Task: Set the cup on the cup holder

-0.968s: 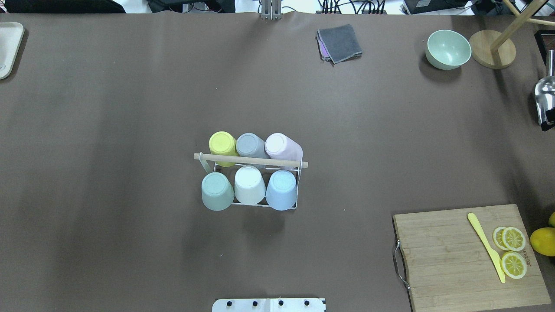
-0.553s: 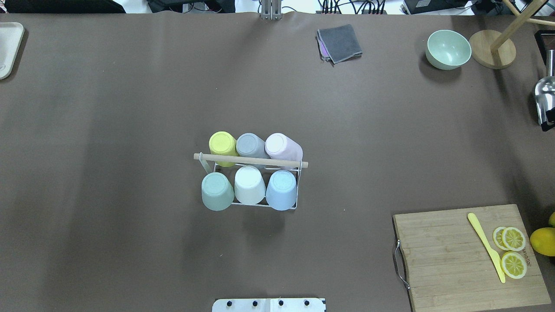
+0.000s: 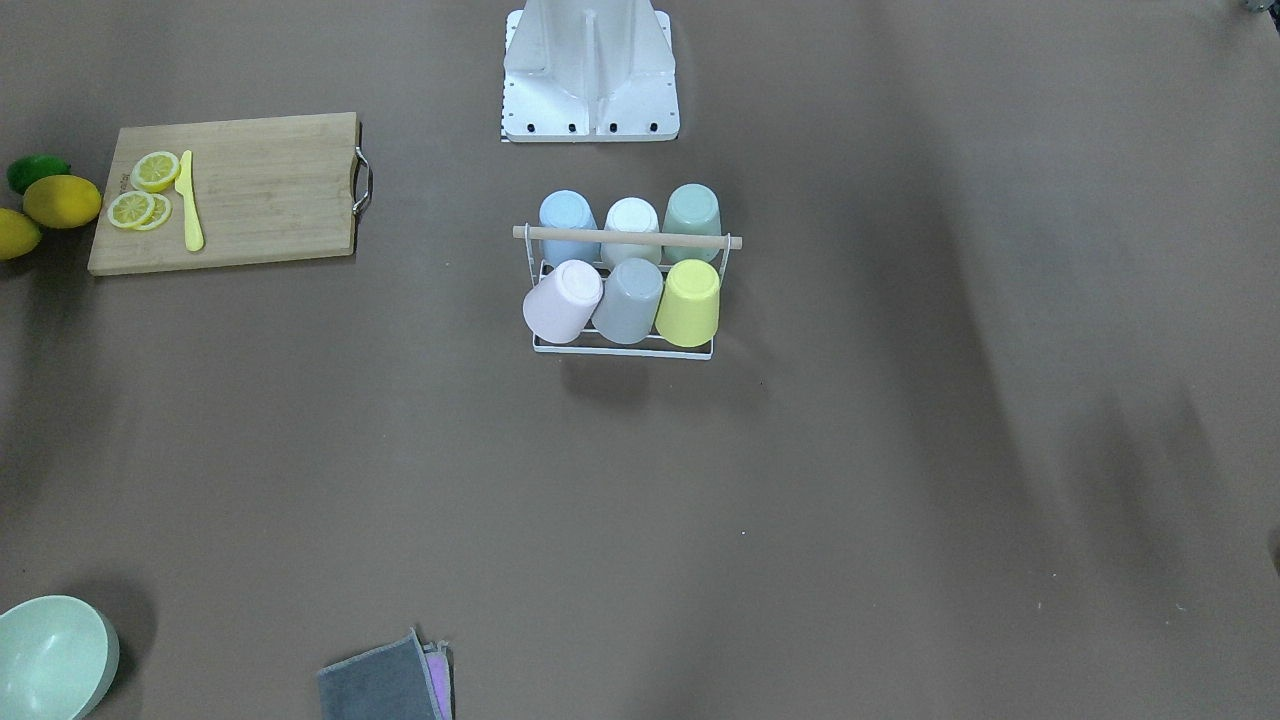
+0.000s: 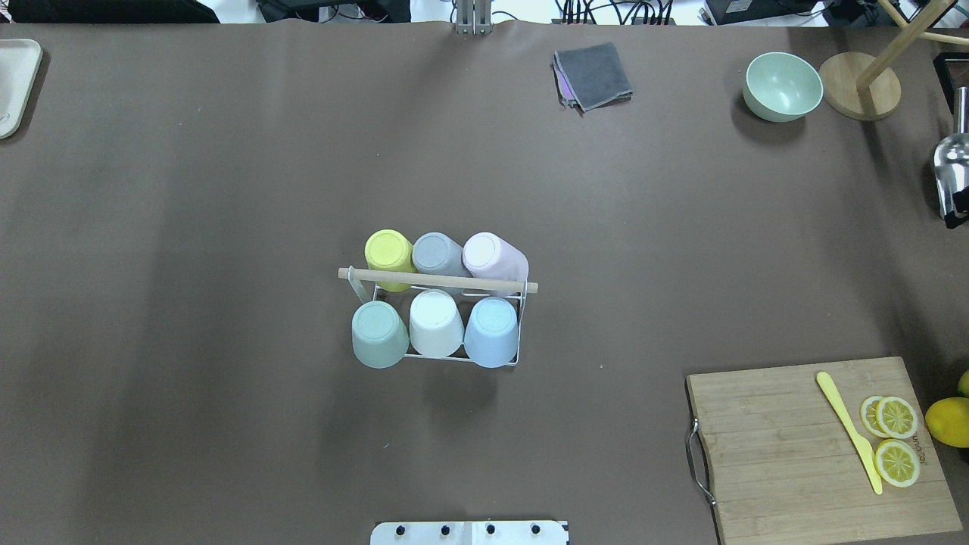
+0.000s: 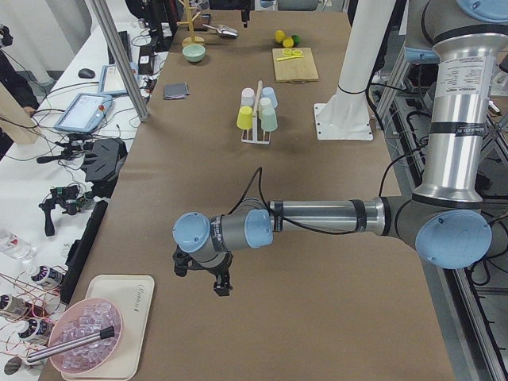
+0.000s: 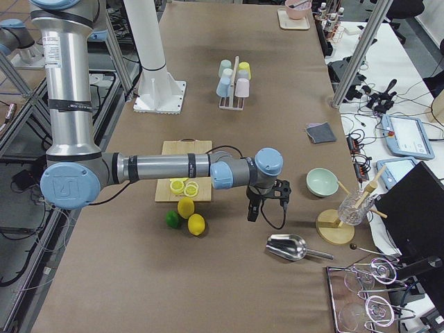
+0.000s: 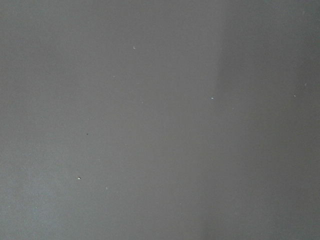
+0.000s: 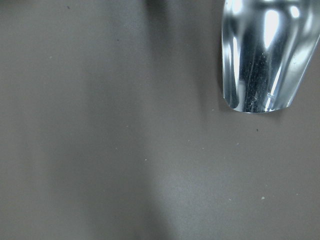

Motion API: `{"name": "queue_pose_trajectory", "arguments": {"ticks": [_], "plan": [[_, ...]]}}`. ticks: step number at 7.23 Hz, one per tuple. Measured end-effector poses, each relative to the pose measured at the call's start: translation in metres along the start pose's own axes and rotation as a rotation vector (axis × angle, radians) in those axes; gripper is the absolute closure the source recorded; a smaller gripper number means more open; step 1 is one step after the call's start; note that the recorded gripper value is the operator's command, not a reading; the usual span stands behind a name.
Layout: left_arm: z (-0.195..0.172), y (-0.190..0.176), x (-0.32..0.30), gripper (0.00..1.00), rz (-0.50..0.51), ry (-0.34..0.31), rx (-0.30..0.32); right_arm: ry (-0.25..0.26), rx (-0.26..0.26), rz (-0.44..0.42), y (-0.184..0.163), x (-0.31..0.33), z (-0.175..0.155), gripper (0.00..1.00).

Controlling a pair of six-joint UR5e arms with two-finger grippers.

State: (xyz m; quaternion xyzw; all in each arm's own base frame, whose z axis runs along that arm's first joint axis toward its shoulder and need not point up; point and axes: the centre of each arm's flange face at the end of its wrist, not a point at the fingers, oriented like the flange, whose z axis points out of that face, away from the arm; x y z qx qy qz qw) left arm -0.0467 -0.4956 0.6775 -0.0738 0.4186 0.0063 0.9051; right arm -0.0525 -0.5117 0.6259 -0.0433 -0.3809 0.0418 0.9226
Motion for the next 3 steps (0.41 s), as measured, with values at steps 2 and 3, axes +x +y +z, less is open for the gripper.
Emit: {"name": "queue_pose_trajectory", "arguments": {"ticks": [2,3], "plan": [[-0.0035,0.0029,0.005,0.02,0.009,-0.002,0.009,-0.001,0.002,0.0,0.001,-0.0004,-0.001,0.01],[-0.0026,0.0046,0.0044,0.02,0.01,-0.002,0.008,0.001,0.001,0.001,0.0022,0.0011,-0.0003,0.01]]}}
